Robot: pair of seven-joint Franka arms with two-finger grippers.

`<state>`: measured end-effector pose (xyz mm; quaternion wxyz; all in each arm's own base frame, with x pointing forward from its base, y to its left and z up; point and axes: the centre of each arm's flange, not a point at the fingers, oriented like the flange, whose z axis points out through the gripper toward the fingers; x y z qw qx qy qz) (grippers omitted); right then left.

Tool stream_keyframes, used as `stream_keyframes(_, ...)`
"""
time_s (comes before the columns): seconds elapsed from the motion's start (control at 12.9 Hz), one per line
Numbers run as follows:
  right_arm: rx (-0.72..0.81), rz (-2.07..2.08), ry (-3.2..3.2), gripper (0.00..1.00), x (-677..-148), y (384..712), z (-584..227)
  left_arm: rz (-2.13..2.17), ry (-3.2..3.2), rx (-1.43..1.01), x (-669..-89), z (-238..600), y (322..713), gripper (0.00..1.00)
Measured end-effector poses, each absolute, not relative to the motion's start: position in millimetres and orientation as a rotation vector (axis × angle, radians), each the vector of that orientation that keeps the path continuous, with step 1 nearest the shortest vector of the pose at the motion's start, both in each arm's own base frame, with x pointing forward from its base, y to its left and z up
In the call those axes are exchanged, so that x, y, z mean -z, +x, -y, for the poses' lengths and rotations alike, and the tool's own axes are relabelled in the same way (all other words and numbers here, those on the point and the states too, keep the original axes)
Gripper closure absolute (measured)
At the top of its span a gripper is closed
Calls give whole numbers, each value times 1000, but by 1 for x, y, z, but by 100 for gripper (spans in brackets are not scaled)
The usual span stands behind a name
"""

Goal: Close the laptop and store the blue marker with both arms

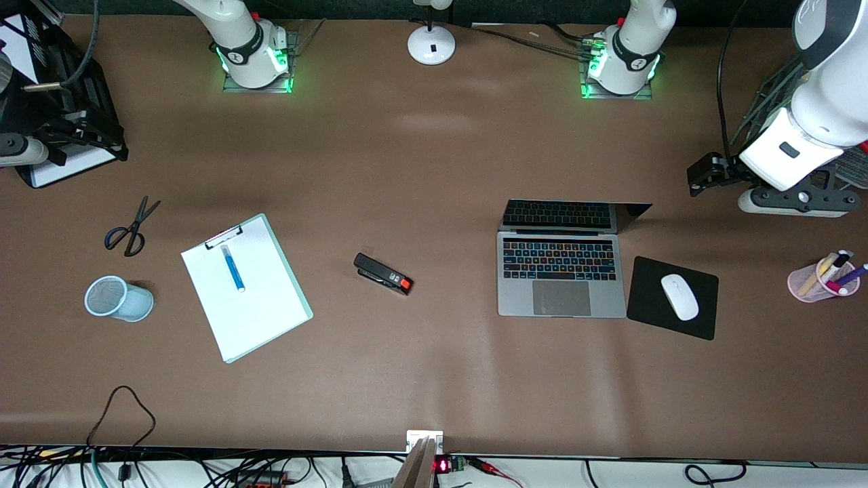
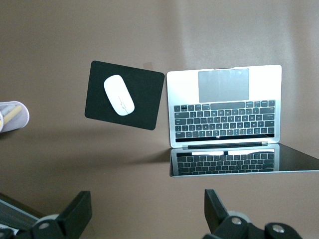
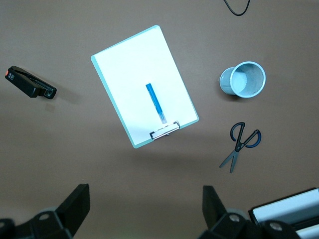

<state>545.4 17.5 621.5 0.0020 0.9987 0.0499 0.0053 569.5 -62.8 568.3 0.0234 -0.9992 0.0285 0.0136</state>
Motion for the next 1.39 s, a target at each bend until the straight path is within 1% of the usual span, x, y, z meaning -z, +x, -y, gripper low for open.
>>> stream_keyframes(0.46, -16, -156, 3134, 0, -621, 545, -17, -67, -3094, -40, -569, 67, 569, 0)
stream_keyframes(1.01, -13, -129, 3134, 0, -620, 547, -8, -44, -3097, -1, -585, 62, 571, 0)
stream_keyframes(1.16, 8, -119, 3132, 0, -610, 552, -6, -45, -3100, -2, -584, 62, 576, 0)
stream_keyframes(1.39, 73, -123, 3119, 0, -572, 573, -10, -44, -3102, -76, -571, 61, 584, 0)
